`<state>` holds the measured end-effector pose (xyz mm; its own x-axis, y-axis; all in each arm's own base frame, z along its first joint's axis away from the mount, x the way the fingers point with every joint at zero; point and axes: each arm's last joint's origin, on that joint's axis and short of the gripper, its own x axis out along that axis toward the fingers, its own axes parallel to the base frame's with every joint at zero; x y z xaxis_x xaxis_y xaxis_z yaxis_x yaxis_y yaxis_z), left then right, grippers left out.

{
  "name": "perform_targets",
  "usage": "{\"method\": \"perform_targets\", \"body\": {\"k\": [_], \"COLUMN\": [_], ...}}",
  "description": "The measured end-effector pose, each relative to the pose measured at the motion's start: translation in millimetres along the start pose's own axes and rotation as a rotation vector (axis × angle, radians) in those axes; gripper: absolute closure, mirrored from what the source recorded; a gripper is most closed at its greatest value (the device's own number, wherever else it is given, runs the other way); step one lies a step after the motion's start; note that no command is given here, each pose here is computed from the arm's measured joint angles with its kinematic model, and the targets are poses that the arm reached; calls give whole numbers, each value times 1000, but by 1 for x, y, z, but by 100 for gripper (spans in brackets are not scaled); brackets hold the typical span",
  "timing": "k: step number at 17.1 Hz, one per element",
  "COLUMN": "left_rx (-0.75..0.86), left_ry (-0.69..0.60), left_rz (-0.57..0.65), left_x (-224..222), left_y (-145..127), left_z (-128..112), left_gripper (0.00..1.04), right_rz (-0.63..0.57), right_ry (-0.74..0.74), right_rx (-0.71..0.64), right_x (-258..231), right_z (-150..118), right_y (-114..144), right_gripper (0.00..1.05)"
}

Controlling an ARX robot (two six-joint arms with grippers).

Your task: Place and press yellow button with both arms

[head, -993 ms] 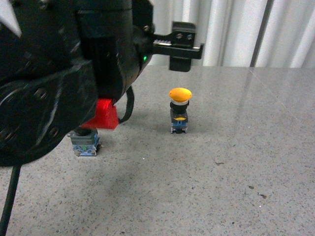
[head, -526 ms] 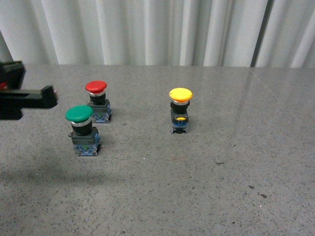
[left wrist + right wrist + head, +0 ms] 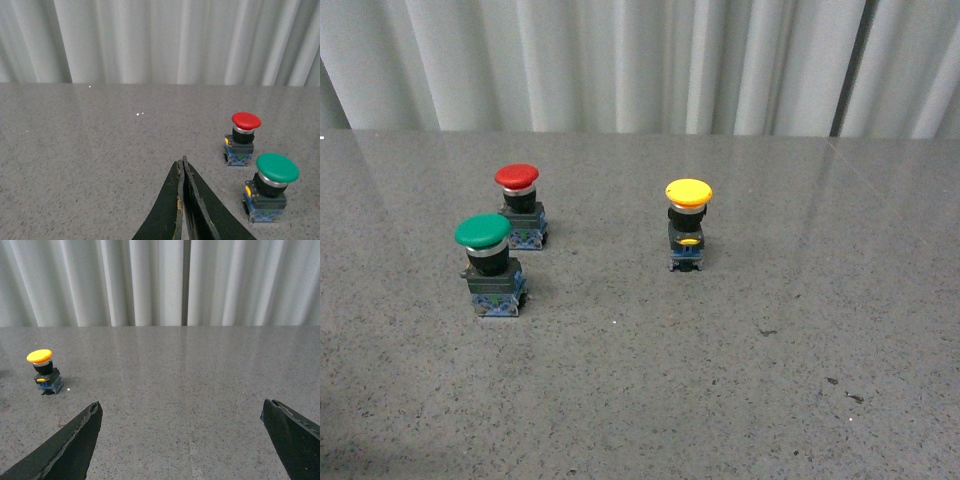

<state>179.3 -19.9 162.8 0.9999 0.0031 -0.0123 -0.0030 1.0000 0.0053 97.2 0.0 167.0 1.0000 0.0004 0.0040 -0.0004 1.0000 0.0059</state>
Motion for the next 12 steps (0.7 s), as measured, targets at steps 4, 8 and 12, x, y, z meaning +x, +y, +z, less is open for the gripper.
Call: {"method": "perform_targets", "body": {"k": [4,8,12], "left_rx": [0,-2,-2], "left_ry": [3,1,-15], "left_rz": [0,3,-6], "left_x": [-19,-34,-45], "left_y": [8,20,20], "left_z": [0,0,4], "left_gripper": [101,101,101], "right_rz": [0,0,0], "right_ry": [0,0,0], "right_rx": [0,0,0], "right_x": [0,0,0], "right_z": [0,0,0], "right_y": [0,0,0], "right_gripper": [7,7,7]}}
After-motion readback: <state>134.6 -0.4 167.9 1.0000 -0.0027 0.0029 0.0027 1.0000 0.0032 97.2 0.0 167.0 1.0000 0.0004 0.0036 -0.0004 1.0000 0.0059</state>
